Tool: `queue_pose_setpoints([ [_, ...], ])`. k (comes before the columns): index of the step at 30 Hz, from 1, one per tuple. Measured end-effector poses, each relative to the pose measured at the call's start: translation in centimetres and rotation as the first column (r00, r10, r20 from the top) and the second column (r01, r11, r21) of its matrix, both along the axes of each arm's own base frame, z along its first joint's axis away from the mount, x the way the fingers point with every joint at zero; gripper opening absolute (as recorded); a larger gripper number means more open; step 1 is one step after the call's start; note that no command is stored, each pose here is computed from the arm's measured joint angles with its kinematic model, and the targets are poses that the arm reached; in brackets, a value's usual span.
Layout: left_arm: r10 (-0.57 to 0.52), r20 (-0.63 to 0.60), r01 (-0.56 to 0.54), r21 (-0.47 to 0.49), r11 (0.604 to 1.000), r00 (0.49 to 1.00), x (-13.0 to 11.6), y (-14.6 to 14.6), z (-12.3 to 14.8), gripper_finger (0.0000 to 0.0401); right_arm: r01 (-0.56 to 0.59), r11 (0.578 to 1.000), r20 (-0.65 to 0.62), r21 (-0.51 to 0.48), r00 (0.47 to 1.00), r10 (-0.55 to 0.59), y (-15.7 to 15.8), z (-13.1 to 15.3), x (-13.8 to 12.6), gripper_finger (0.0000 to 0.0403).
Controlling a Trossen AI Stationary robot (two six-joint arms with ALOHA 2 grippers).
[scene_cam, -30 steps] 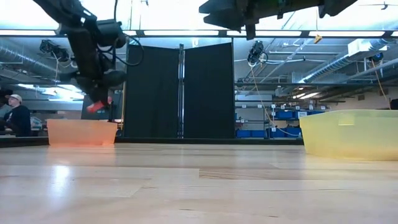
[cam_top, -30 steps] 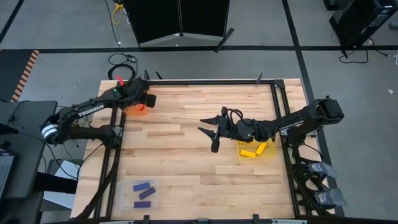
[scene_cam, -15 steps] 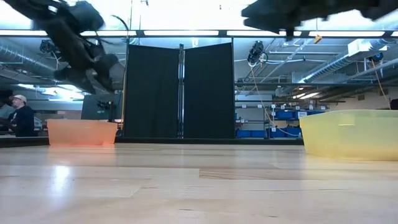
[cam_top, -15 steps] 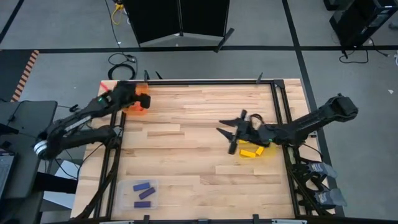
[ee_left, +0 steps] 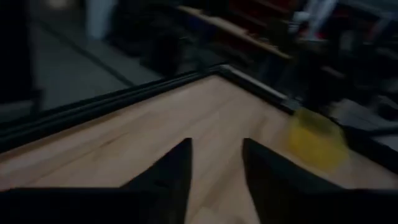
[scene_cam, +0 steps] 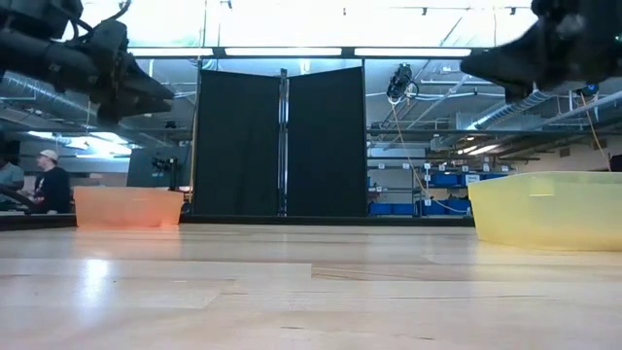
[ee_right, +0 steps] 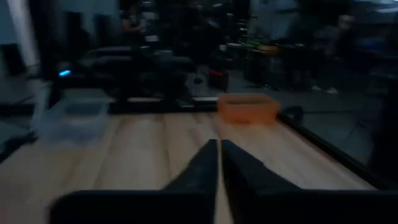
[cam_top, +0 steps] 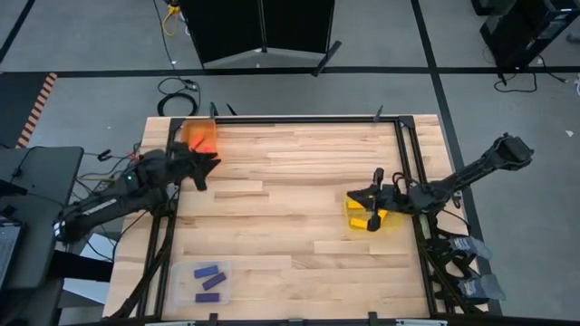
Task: Sort blocks
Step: Return to Home Position
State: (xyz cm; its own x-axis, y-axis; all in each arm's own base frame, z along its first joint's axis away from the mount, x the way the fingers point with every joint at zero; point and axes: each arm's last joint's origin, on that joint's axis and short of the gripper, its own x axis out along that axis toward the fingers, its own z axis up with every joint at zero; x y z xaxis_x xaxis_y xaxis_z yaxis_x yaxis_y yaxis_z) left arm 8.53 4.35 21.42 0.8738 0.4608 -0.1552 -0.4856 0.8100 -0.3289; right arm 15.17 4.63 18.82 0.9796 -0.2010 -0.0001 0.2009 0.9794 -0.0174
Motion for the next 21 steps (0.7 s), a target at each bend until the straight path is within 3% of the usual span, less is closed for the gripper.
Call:
queue_pose_setpoints([
  [2, -0.054, 0.016, 0.053, 0.031, 0.998, 0.998, 0.4, -0.3, -0.7, 0.0113, -0.072, 0.997, -0.002, -0.027, 0.997, 0.072, -0.1, -0.7, -0.6, 0.0013],
  [7, -0.186, 0.078, 0.176, 0.12, 0.977, 0.979, 1.4, -1.3, -1.7, 0.0016, -0.172, 0.985, 0.029, -0.03, 0.985, 0.173, -0.4, -2.1, -2.1, 0.0008],
  [21, -0.269, 0.06, 0.252, 0.204, 0.946, 0.961, 2.1, -5.0, -4.4, 0.0004, -0.207, 0.978, -0.014, -0.017, 0.978, 0.206, -1.1, -2.2, -3.8, 0.0002],
])
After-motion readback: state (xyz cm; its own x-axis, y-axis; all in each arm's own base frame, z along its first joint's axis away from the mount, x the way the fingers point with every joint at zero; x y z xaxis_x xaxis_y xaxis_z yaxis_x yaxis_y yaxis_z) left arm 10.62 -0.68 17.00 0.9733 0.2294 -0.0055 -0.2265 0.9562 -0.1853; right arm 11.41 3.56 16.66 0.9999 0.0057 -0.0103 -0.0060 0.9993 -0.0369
